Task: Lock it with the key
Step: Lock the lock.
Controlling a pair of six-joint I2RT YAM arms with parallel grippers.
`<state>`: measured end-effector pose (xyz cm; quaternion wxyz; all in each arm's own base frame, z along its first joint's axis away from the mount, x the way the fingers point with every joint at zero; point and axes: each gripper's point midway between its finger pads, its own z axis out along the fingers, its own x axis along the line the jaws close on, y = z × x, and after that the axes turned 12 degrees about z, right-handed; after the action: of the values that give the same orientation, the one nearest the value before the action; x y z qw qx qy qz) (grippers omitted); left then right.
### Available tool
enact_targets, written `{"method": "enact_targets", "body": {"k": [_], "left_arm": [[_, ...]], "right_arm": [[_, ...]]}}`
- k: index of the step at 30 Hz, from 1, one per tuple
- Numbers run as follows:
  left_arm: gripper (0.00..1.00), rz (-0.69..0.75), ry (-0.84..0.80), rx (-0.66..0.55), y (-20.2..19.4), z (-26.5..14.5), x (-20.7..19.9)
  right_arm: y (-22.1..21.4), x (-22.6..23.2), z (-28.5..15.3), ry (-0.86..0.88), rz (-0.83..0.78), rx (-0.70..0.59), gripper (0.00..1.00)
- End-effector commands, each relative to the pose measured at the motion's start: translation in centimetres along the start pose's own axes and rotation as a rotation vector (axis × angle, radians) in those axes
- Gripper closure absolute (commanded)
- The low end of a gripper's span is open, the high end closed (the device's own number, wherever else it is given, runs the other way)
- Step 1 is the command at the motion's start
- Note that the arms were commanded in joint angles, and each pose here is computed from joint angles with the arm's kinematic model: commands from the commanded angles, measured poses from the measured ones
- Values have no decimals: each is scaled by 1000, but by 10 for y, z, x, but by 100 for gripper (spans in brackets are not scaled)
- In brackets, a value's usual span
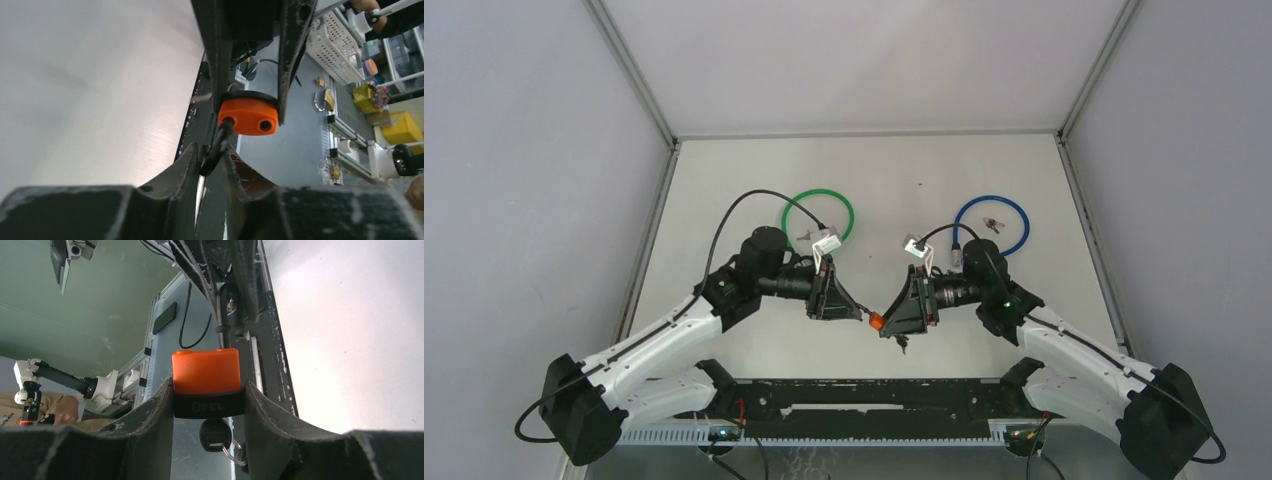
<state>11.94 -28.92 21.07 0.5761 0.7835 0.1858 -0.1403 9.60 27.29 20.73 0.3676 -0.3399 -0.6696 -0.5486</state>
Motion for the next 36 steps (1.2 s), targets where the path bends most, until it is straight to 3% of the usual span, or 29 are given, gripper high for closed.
{"method": "enact_targets", "body": {"k": [1,3,11,14,17,22,29,32,36], "left_arm": [[85,52,-78,-87,33,-5,-21],[99,43,-66,-92,35,-5,-19],[100,-61,127,-181,56,-3,11],[100,-114,168,-242,71,-2,19],[100,-113,165,-276,82,-3,18],[100,-44,149,-304,95,-14,11],[100,24,126,-383,118,-26,0],[100,55,80,-460,132,-31,-11],[100,58,50,-473,141,-34,-19]], "right_arm": [[15,9,0,16,-74,-37,100],[19,1,0,-26,-76,-68,100],[56,-59,-17,-584,-259,-360,100],[69,-63,-19,-694,-343,-446,77],[73,-53,-10,-628,-334,-457,41],[74,-28,-19,-462,-262,-472,21],[88,8,-55,-160,-105,-668,10],[85,11,-52,-62,-70,-683,10],[83,15,-45,-30,-138,-657,10]]}}
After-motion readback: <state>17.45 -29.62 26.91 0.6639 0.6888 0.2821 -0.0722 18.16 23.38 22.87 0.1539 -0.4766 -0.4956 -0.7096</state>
